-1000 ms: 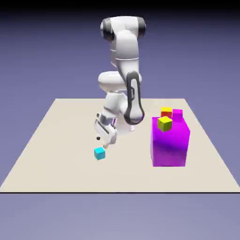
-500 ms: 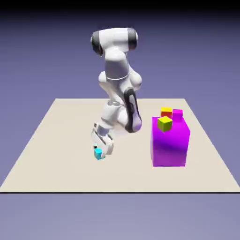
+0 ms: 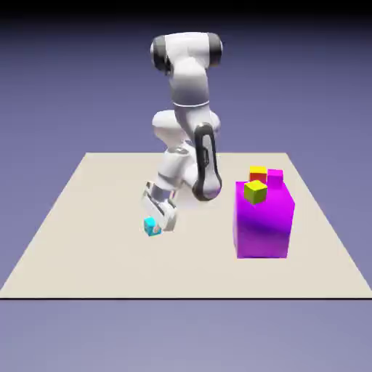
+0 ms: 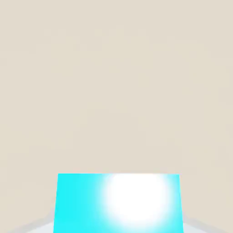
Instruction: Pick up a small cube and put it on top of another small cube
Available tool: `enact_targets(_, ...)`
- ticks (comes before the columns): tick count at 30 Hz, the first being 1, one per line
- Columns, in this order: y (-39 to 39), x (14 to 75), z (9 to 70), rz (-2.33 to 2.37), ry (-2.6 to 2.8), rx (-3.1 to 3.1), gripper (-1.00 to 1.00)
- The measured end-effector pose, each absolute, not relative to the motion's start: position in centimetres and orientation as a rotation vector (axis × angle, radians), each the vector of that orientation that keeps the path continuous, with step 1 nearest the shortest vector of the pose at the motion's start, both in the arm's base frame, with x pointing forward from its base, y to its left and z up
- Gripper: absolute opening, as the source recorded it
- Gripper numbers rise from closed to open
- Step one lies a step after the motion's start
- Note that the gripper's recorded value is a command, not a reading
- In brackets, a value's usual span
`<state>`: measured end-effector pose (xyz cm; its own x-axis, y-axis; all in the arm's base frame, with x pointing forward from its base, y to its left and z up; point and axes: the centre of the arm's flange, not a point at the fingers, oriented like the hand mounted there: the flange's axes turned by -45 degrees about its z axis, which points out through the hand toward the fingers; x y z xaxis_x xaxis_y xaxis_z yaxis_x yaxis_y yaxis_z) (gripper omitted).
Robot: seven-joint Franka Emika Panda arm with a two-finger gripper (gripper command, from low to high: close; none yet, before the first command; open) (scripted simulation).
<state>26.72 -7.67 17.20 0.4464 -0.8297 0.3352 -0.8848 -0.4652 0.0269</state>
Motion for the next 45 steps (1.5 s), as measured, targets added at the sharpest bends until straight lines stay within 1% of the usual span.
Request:
enact_targets(5, -6.8, 26.4, 18.3, 0.410, -1.521, 2.526, -1.00)
enact_targets(7, -2.7, 30.5, 19.5, 0.480, -1.396, 2.732, -1.00)
enact_targets(11, 5.0, 35.7, 23.4, 0.550, -1.085, 3.096, -1.00)
enact_targets(14, 11.0, 38.0, 27.3, 0.577, -0.783, 3.318, -1.00)
enact_targets(17, 17.1, 38.5, 31.9, 0.584, -0.416, 3.483, -1.00)
enact_targets(19, 21.0, 38.0, 35.2, 0.582, -0.145, 3.553, -1.00)
enact_targets(23, 23.2, 35.0, 39.3, 0.584, 0.395, 3.522, -1.00)
enact_targets(29, 24.7, 29.5, 44.4, 0.573, 1.102, 3.281, -1.00)
enact_targets(34, 24.1, 24.7, 47.5, 0.551, 1.536, 2.967, -1.00)
enact_targets(38, 21.2, 22.0, 46.7, 0.485, 1.745, 2.764, -1.00)
enact_targets(40, 19.5, 22.1, 45.2, 0.449, 1.760, 2.774, -1.00)
enact_targets(41, 19.5, 22.1, 45.2, 0.449, 1.760, 2.774, -1.00)
enact_targets(45, 20.6, 22.7, 40.7, 0.449, 1.762, 2.775, -1.00)
